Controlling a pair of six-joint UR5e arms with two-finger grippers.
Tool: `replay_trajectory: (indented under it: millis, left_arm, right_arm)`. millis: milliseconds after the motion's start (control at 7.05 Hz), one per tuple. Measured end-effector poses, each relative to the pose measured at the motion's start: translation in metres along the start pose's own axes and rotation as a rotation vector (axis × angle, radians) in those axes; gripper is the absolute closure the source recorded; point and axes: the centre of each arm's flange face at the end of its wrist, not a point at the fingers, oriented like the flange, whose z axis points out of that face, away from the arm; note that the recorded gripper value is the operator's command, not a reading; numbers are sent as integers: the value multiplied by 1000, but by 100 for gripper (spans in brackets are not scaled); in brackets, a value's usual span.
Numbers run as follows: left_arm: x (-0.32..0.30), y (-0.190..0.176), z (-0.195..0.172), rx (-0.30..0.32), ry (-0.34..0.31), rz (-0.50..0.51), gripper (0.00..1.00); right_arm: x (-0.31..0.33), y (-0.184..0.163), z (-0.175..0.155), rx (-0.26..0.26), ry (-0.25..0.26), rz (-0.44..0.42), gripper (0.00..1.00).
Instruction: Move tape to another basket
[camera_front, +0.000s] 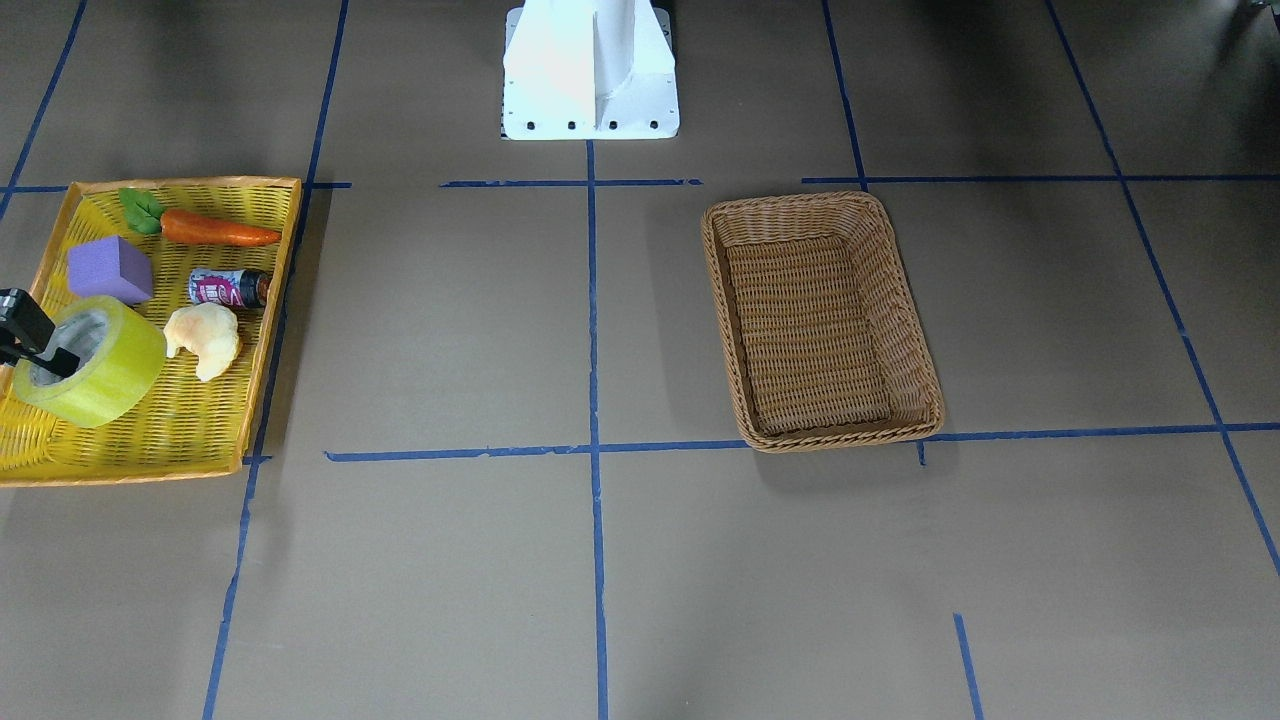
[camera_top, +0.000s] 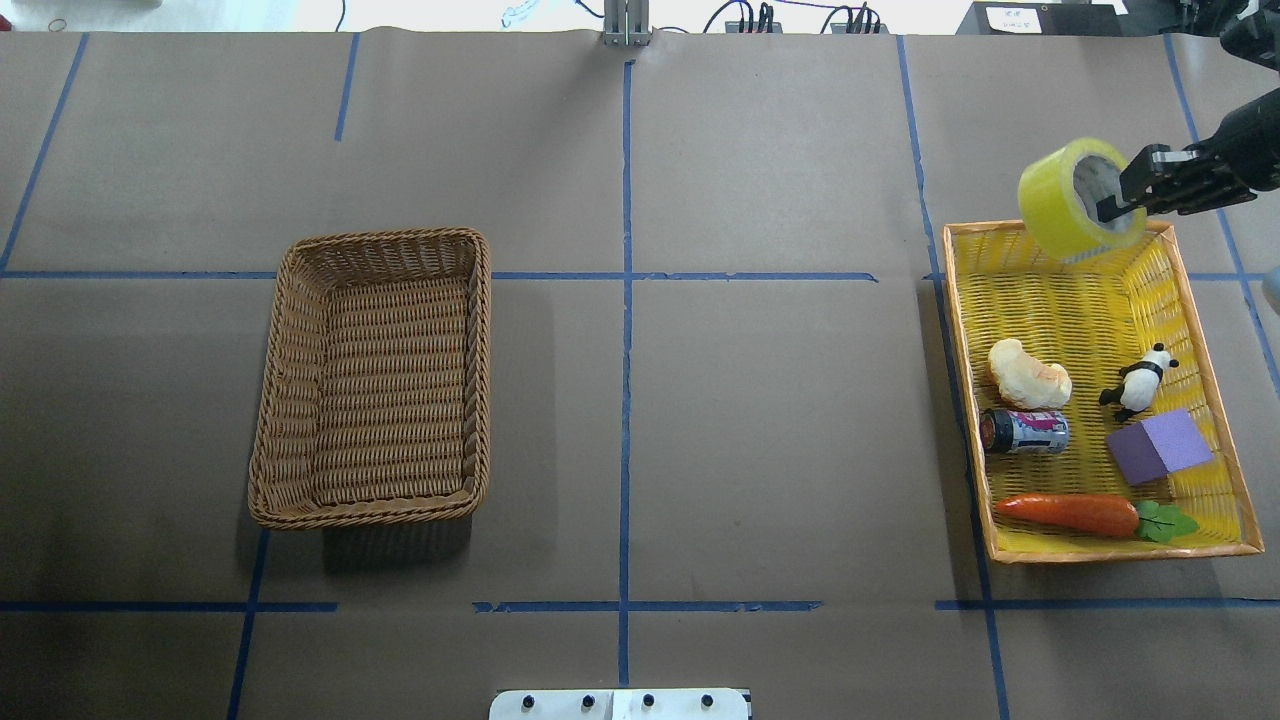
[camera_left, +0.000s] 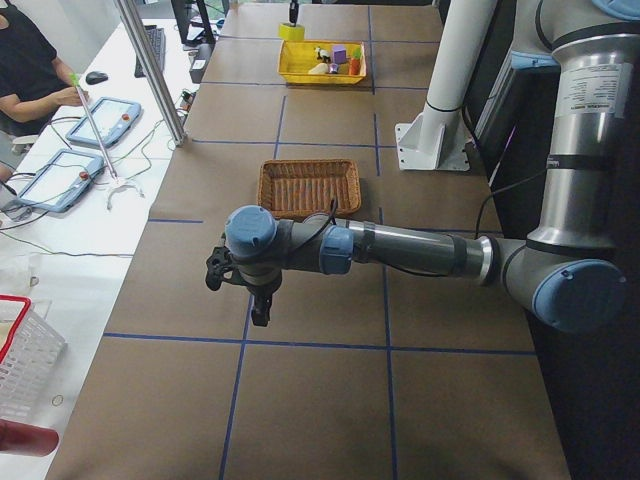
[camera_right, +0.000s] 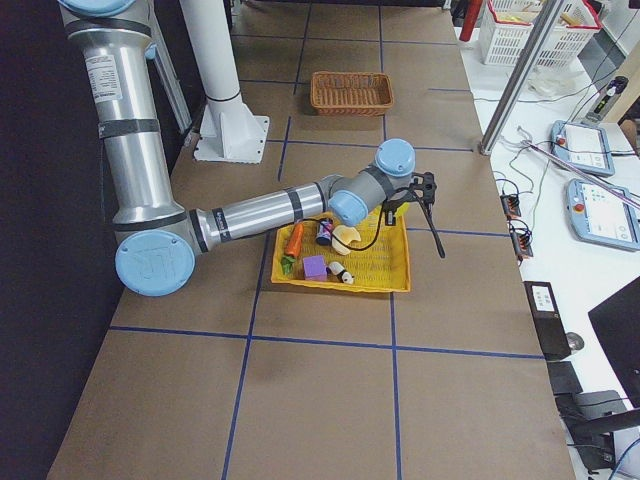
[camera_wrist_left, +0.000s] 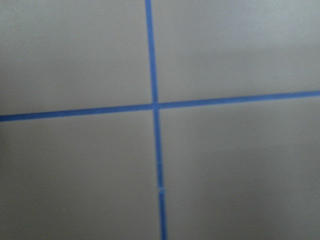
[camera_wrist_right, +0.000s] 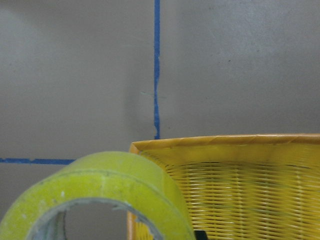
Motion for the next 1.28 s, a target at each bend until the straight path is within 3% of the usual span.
replay_trajectory:
  millis: [426, 709, 993, 1277]
  left_arm:
    - [118, -4, 5, 30, 67, -86, 0]
    - [188, 4, 31, 51, 155, -165, 0]
    - [243, 22, 49, 59, 288, -278, 0]
    - [295, 40, 50, 40, 460, -398, 0]
  right_arm:
    - [-58, 34, 24, 54, -164, 118, 100]
    - [-95, 66, 50, 105, -299, 186, 100]
    - [-131, 103, 78, 148, -465, 266, 100]
    - [-161, 140, 88, 136, -636, 343, 100]
